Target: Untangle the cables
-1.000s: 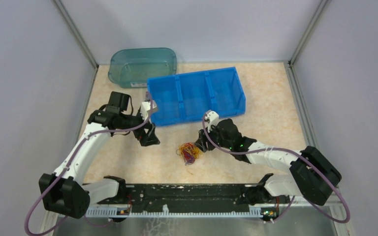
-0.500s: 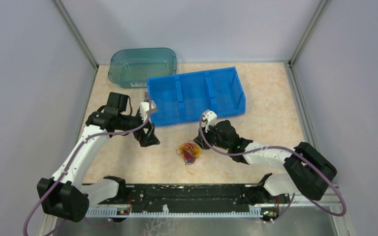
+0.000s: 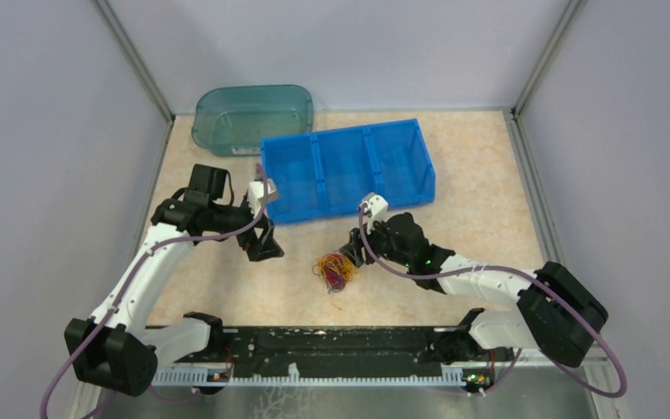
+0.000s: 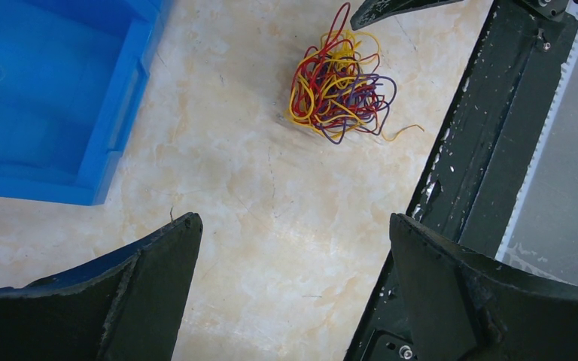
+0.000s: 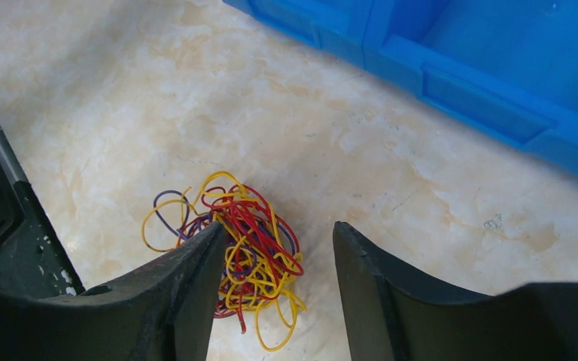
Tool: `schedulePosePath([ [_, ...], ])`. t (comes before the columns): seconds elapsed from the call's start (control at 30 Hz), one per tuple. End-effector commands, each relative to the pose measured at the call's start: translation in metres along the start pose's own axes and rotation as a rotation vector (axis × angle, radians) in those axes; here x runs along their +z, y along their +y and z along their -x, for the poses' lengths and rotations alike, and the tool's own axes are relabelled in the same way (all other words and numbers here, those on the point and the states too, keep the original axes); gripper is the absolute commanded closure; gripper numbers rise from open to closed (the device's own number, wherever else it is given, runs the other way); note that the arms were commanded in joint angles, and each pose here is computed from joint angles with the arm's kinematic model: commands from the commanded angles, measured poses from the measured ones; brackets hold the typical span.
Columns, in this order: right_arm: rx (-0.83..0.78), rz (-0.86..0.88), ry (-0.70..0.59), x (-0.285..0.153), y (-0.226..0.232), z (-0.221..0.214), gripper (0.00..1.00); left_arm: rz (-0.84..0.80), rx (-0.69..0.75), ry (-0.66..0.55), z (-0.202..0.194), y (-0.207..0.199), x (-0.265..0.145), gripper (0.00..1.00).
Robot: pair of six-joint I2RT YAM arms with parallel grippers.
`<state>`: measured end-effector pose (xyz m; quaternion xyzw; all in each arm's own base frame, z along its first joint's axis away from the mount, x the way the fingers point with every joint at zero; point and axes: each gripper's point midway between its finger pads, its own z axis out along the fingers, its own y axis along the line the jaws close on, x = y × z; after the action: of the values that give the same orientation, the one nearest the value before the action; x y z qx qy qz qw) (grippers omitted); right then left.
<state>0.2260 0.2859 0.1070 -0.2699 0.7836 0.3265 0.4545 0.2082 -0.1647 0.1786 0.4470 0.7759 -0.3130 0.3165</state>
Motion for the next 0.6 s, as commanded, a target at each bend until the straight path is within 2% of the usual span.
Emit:
schedulePosePath([
  [0.0,-0.014,0.042,-0.036,0.002,0.012,0.013,0.49,-0.022,0.021,-0.031,0.006,-0.008,-0.001,0.00],
  [0.33,-0.003,0.001,0.001,0.016,0.000,-0.007,0.55,-0.030,0.032,-0.033,0.008,-0.011,-0.003,0.00],
  [0.43,0.007,0.019,-0.006,0.018,0.003,-0.006,0.65,-0.031,0.032,-0.034,0.009,-0.011,-0.003,0.00],
  [0.57,0.012,0.044,-0.074,0.014,0.011,0.015,0.88,-0.038,0.024,-0.034,0.010,-0.012,-0.002,0.00],
])
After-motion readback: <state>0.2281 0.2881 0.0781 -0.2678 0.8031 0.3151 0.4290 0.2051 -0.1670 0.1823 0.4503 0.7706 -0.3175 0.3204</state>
